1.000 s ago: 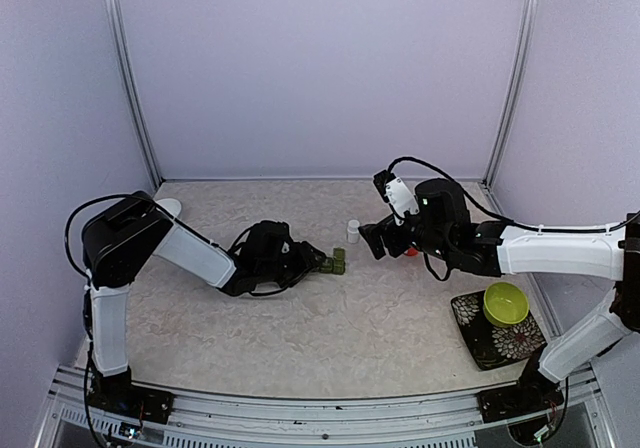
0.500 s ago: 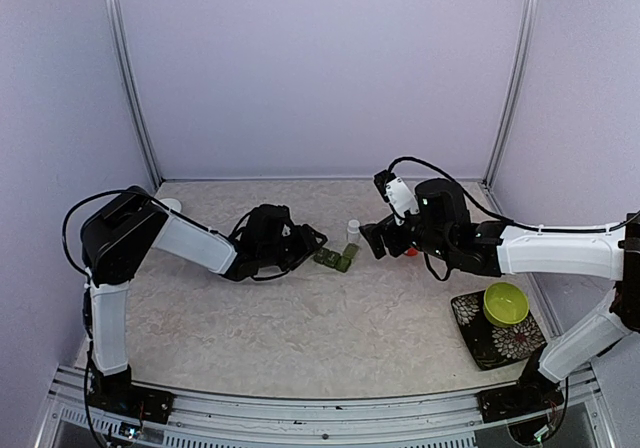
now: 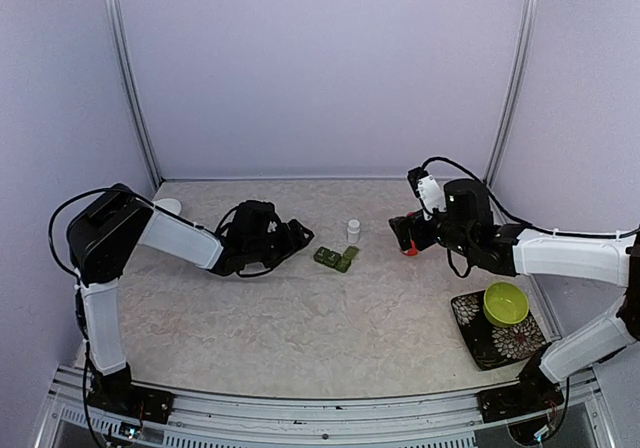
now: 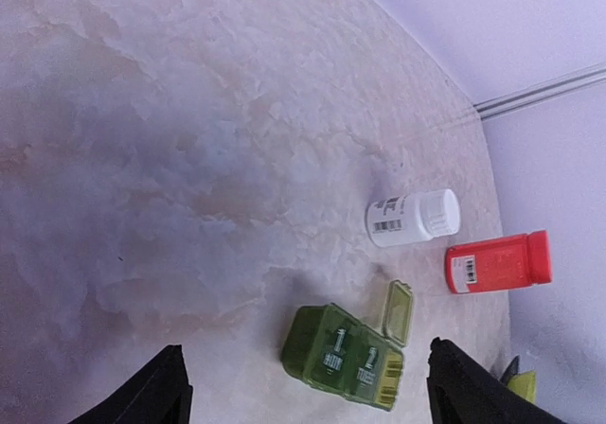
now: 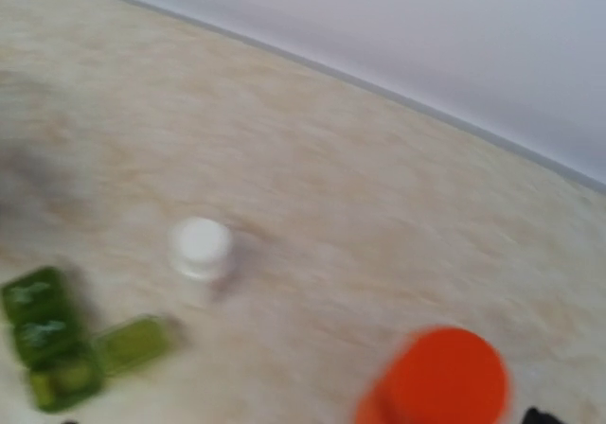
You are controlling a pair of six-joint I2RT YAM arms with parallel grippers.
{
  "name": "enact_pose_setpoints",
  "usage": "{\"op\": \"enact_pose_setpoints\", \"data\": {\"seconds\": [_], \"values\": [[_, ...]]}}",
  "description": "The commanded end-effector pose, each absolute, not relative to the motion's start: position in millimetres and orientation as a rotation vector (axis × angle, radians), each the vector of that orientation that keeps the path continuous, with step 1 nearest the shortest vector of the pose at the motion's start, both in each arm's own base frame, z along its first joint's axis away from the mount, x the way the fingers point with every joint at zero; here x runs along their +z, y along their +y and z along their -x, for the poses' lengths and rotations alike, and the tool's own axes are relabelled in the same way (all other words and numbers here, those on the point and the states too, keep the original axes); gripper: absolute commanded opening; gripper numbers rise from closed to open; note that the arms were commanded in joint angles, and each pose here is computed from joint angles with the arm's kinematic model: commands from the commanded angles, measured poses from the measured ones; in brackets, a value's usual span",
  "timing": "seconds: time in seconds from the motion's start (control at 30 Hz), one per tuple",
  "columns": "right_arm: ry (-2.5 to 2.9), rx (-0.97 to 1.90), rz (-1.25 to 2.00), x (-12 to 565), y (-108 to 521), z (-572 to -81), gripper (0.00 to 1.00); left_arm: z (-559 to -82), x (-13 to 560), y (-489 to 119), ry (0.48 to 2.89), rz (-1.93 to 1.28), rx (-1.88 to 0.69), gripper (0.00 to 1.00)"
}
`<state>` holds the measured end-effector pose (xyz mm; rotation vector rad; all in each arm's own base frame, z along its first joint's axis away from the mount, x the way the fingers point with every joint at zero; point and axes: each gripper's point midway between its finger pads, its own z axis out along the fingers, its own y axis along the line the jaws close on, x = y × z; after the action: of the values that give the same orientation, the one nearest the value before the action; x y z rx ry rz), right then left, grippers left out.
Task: Sort the pills into containers
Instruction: Pick up the pill bottle from the center of the board.
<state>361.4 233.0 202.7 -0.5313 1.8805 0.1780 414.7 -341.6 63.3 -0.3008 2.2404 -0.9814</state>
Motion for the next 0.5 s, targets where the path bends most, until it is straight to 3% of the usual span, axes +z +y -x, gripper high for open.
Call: {"op": "enact_pose_setpoints", "data": {"seconds": [0.0, 0.07, 0.47], "values": [[1.859, 0.211, 0.439, 199, 208, -365, 1.0, -409, 114, -336, 2.144, 0.207, -0.97, 0.89], [1.868, 0.229, 0.414, 187, 199, -365, 1.0, -403, 124, -334, 2.124, 0.173, -0.956, 0.98], [1.93, 0.264, 0.286, 155, 168, -374, 1.0, -410, 199, -391, 2.007, -0.31, -0.676, 0.99]]}}
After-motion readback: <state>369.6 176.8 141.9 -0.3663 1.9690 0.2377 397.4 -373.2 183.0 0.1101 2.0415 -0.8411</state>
